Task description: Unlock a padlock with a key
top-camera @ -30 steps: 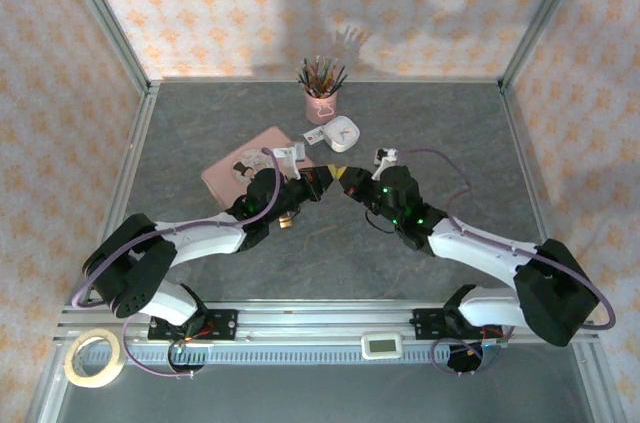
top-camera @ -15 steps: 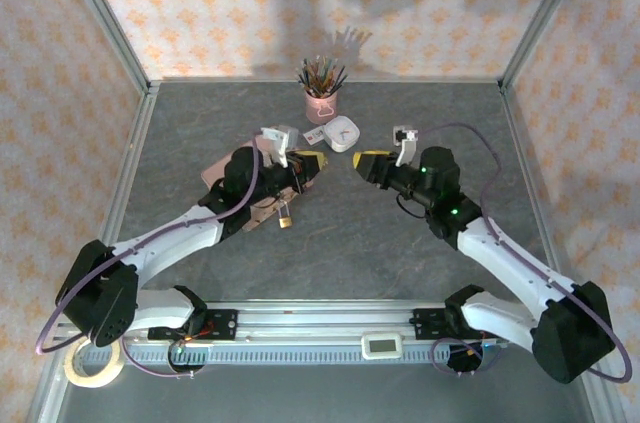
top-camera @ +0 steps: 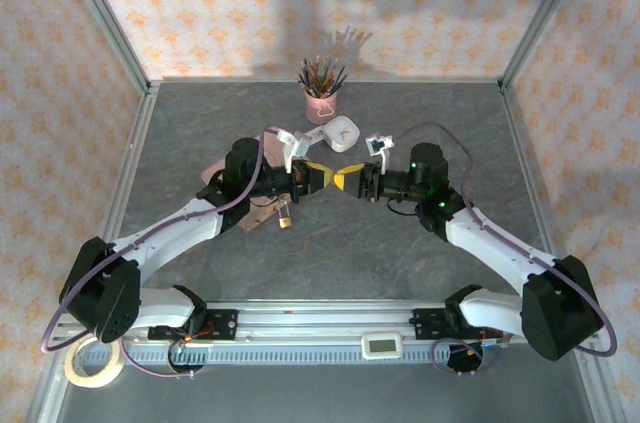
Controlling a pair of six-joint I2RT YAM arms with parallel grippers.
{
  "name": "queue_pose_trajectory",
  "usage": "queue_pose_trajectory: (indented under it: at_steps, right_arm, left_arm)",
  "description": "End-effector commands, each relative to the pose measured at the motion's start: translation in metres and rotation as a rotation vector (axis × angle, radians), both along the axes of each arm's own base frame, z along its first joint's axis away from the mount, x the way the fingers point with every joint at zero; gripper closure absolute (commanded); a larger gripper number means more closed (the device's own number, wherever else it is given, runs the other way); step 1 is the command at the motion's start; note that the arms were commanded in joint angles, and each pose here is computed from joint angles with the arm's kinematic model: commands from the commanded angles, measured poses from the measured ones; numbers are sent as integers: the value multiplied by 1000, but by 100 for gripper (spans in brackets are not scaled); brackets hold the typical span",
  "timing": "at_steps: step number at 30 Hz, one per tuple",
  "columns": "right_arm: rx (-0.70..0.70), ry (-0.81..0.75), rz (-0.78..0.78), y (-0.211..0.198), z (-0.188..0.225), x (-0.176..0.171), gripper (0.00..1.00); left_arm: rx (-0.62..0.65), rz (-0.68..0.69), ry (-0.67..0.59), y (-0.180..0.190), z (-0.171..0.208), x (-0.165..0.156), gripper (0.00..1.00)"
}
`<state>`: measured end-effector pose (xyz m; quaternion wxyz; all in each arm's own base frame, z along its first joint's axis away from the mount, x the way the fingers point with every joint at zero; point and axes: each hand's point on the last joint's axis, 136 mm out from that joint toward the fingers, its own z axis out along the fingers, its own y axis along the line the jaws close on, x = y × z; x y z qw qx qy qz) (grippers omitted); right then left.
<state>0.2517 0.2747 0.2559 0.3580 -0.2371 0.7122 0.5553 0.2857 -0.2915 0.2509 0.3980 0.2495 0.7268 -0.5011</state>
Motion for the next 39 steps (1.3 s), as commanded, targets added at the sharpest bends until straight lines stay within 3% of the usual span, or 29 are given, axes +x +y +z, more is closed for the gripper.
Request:
queue_pose_trajectory:
  at_steps: [1,7,17,32,36,39]
  right_arm:
    - [30,-29,65,7,4,-7,73]
    - [15,-9,86,10,-4,-10,77]
    - [-33,-10,3,0,-17,-2,63]
    - [-31,-33,-53,-2,-14,13,58]
    - [-58,-36,-104,-7,-20,20,50]
    - [-51,-45,-103,-7,-18,19,49]
  left_arm:
    - [-60,-59,-33,-6,16,-5,100]
    - [-78,-46,-44,-5,22,-3,100]
    - [-110,-42,-52,-2,30,-3,100]
    - [-126,-79,-34,-5,33,-8,100]
    - [-122,-84,-35,-5,34,-9,100]
    - [-120,-85,-37,-5,36,-9,100]
